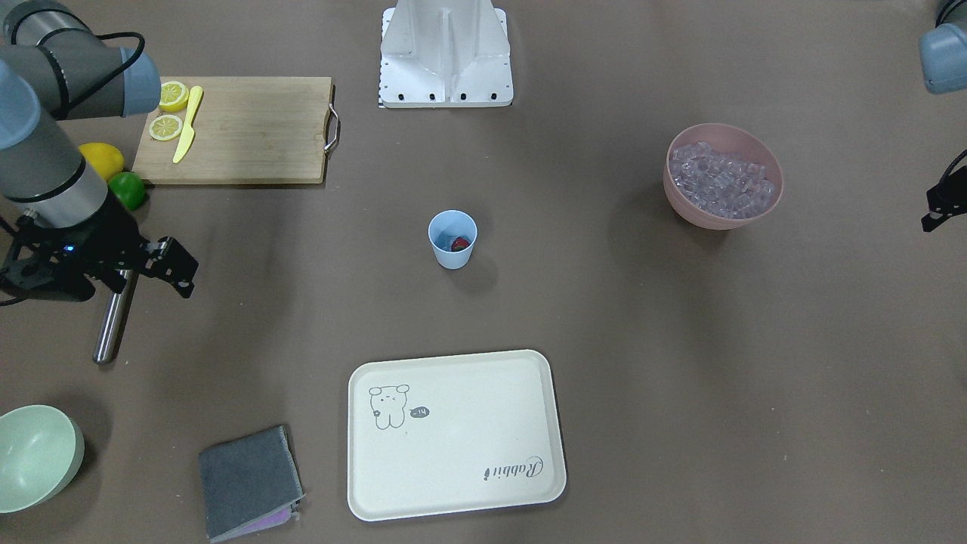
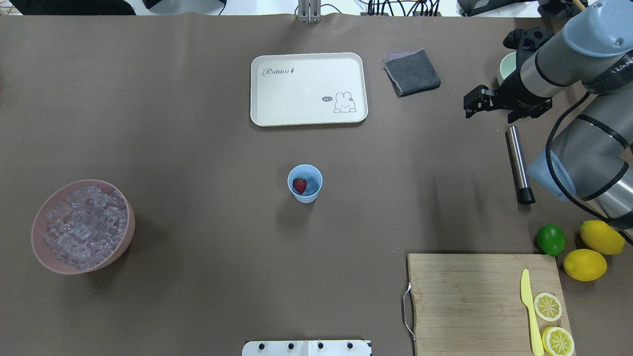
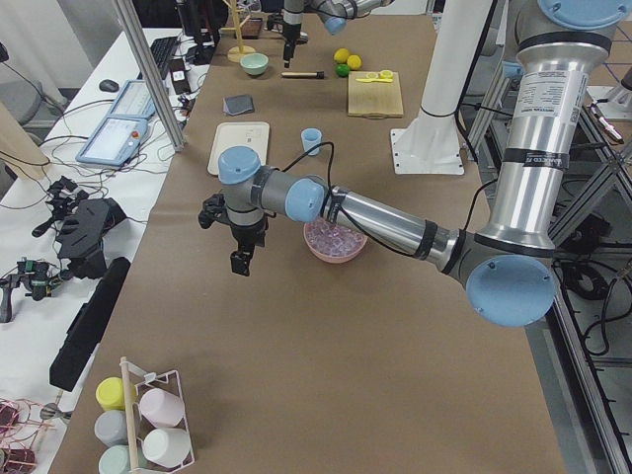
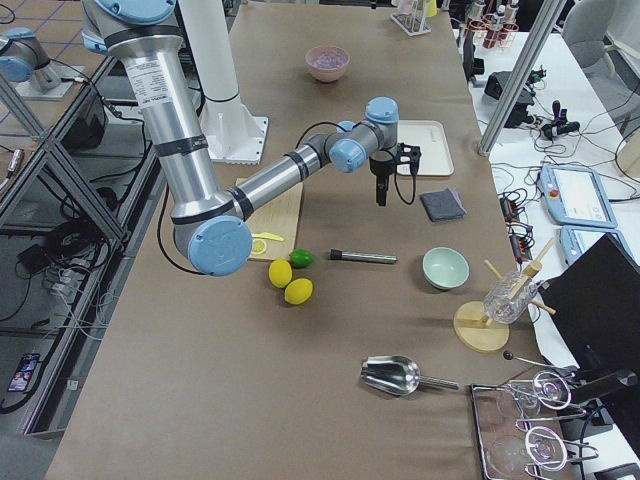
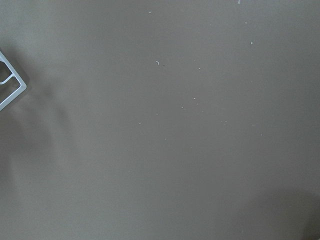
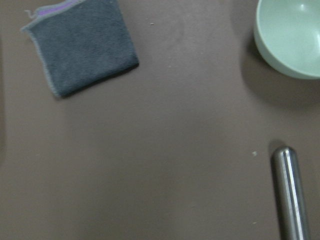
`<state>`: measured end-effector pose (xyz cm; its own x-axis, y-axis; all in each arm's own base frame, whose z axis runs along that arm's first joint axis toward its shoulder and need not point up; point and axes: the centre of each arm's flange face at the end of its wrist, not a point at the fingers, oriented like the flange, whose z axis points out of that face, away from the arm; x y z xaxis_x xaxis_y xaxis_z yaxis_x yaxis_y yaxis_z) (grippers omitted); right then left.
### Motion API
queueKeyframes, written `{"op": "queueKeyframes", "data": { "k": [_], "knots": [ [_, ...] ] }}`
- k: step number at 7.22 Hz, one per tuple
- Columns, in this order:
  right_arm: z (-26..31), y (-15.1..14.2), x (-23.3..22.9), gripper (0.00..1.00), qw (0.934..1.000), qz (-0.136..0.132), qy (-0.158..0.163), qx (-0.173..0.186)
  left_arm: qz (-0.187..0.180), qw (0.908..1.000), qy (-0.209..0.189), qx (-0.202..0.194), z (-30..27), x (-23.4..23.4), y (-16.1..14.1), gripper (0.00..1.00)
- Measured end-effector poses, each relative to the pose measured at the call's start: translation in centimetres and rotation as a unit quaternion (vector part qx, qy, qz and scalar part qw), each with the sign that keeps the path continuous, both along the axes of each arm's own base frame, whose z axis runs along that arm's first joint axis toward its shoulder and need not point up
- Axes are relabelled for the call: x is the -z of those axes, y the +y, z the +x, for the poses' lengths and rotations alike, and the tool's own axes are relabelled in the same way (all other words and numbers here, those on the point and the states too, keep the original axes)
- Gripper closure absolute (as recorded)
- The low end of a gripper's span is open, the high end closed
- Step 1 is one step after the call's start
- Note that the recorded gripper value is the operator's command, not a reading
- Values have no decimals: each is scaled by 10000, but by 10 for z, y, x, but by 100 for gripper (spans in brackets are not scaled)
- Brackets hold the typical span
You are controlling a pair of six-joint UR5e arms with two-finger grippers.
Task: Mash ice and strawberries in cup
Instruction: 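Move the right gripper to the metal muddler beside the green bowl, then grasp the top of the metal muddler with the right gripper and lift it upright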
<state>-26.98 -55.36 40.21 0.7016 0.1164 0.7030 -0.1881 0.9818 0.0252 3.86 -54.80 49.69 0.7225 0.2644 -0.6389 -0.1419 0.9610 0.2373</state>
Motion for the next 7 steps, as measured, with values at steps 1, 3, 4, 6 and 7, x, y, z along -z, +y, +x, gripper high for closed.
{"op": "queueKeyframes", "data": {
  "k": [1, 3, 4, 6, 7],
  "knots": [
    [9, -10, -29, 0, 9999, -50, 149, 55, 22, 10000, 4, 0, 0, 2, 1, 2],
    [18, -26, -82, 0, 9997, -63, 223, 34, 57, 10000, 9, 1, 0, 6, 1, 2],
    [15, -33, -103, 0, 9998, -7, 197, 28, 74, 10000, 9, 2, 0, 6, 1, 2],
    [6, -36, -127, 0, 9998, 77, 154, 84, 120, 9999, -29, 16, -1, 6, 1, 2],
    [-1, -33, -130, 0, 9998, 93, 146, 140, 137, 9999, -77, 31, -2, 5, 1, 2]
  ]
}}
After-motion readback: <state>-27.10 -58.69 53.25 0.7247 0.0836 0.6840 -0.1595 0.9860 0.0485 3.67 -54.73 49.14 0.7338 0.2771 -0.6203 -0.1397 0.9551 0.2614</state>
